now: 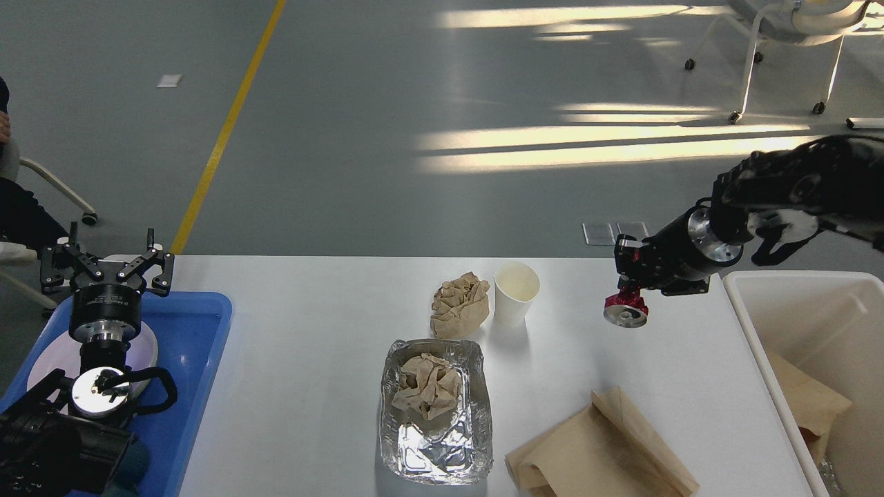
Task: Tidy desktop
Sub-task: 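Carry the red can with the right gripper and drop it in the bin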
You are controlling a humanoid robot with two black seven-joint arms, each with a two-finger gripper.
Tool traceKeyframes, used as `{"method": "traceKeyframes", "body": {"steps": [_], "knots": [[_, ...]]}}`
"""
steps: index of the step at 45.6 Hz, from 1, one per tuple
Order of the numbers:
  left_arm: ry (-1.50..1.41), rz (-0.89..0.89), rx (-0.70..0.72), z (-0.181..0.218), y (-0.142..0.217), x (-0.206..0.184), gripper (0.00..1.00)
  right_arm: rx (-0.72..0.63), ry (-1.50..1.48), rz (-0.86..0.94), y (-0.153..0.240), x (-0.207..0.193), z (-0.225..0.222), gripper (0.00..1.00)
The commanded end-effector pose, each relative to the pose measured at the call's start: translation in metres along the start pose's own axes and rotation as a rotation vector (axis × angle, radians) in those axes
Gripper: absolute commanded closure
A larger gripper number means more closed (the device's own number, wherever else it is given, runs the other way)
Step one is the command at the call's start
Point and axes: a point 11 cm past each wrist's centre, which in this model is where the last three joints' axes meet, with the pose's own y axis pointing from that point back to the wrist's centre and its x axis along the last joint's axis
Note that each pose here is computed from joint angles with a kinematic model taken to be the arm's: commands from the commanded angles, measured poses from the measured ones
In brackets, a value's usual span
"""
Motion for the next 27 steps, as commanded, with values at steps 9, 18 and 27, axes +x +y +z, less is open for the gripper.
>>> {"method": "traceKeyframes", "body": {"steps": [9,18,27], "knots": [[0.0,0.0,0.0,0.0,0.0,0.0,0.04,0.249,0.045,0.062,0.187,0.051,-0.05,1.0],[0.0,0.0,-0.002,0.0,0.0,0.0,0.04,0.268,0.049,0.093,0.213,0.055,-0.049,1.0],[0.0,0.0,-0.002,0.0,0.0,0.0,0.04,0.18,-0.113,0.18,0.17,0.074,0.019,1.0]]}}
